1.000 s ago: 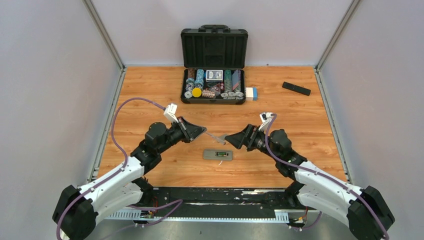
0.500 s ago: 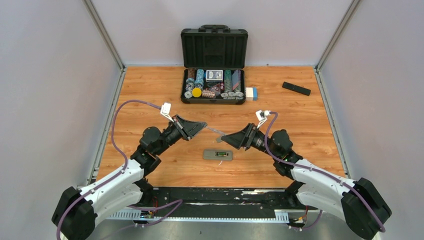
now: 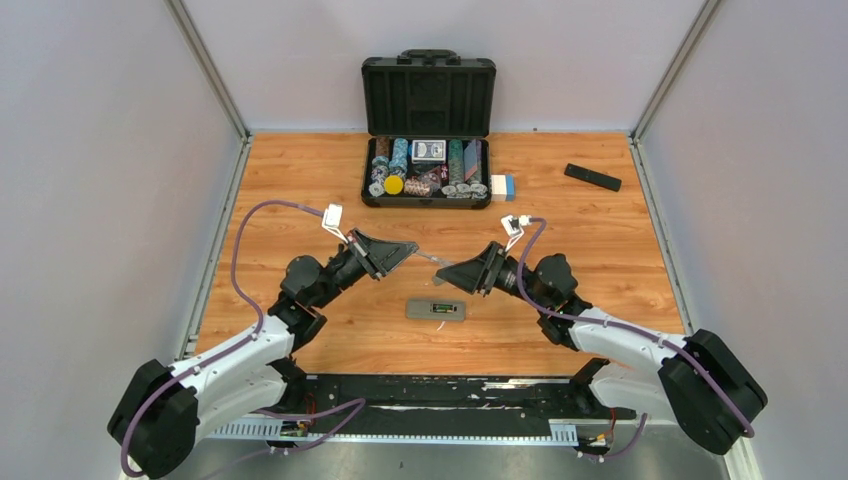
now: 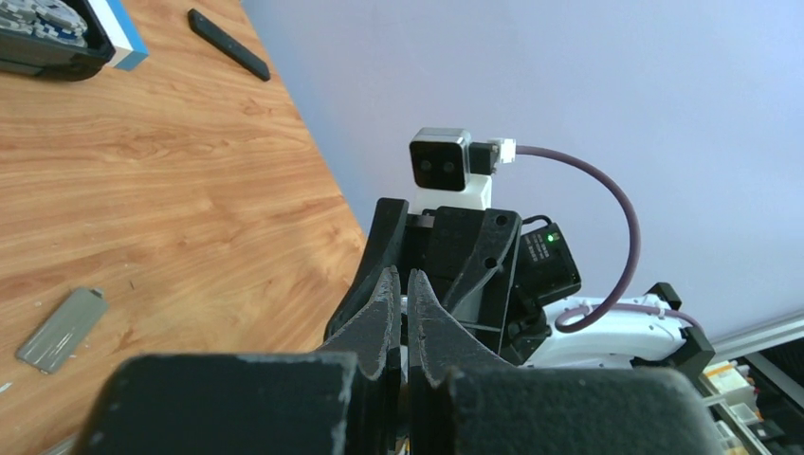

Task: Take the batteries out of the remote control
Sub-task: Adjust the screwdriver.

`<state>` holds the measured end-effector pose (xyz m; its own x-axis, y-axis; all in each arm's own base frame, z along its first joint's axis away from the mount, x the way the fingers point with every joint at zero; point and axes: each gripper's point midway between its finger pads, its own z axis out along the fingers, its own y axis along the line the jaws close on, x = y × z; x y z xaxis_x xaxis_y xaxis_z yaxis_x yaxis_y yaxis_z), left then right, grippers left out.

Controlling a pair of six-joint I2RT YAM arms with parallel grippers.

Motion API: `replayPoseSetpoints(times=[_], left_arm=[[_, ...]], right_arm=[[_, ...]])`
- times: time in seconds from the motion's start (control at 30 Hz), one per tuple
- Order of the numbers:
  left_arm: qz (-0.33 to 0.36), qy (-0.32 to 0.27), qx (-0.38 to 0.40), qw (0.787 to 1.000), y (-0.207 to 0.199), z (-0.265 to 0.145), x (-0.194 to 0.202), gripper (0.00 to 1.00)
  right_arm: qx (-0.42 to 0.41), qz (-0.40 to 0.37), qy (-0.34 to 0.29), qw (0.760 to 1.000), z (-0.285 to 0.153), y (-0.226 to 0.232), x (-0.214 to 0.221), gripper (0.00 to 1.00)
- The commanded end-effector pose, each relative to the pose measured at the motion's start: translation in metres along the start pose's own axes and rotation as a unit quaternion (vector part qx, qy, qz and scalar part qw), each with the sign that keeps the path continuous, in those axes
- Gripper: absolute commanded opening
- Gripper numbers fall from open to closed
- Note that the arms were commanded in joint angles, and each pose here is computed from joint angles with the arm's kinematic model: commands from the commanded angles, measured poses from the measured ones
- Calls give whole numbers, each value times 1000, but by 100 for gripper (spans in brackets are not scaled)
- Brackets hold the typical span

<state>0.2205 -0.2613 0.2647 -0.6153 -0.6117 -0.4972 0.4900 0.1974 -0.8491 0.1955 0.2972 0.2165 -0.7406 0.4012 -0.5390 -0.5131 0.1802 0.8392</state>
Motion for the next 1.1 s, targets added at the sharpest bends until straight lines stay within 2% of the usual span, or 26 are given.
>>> replayPoseSetpoints(times=[0.0,0.1,0.23,0.33,0.47,0.57,0.6,0.63,0.67,0.73,0.8,0.87,1.07], left_arm=[[-1,-12,27,1000,-12,-3,-5,0],[0,-17,23,1000,-11,-4,-6,0],[0,-17,21,1000,-10,-3,-6,0],[0,-17,22,1000,-10,-2,-6,0],[1,-16,22,1000,-9,-2,-6,0],[8,-7,18,1000,-7,-3,-2,0],[12,-4,13,1000,-6,-3,-1,0],[18,1,4,1000,-3,-4,0,8],[25,5,-8,1000,0,-4,0,23],[47,18,-42,998,9,-5,1,68],[80,35,-82,993,18,-7,0,89],[136,62,-132,980,29,-13,-4,99],[259,152,-193,934,38,-22,-12,100]], right_arm=[[-70,-30,-31,997,6,40,-24,56],[-71,-30,-39,996,4,42,-26,58],[-80,-31,-41,995,3,45,-27,48],[-84,-29,-37,995,3,46,-25,36],[-76,-25,-43,996,2,42,-26,14],[-56,-33,-47,997,1,37,-27,0],[-48,-39,-46,997,0,35,-28,0],[-39,-48,-46,997,0,35,-29,0],[-30,-58,-44,997,0,34,-31,0],[2,-78,-31,996,-2,26,-29,0],[29,-119,-15,992,-5,19,-28,0],[56,-153,11,987,-9,9,-24,0],[47,-223,96,969,-19,11,-9,0]])
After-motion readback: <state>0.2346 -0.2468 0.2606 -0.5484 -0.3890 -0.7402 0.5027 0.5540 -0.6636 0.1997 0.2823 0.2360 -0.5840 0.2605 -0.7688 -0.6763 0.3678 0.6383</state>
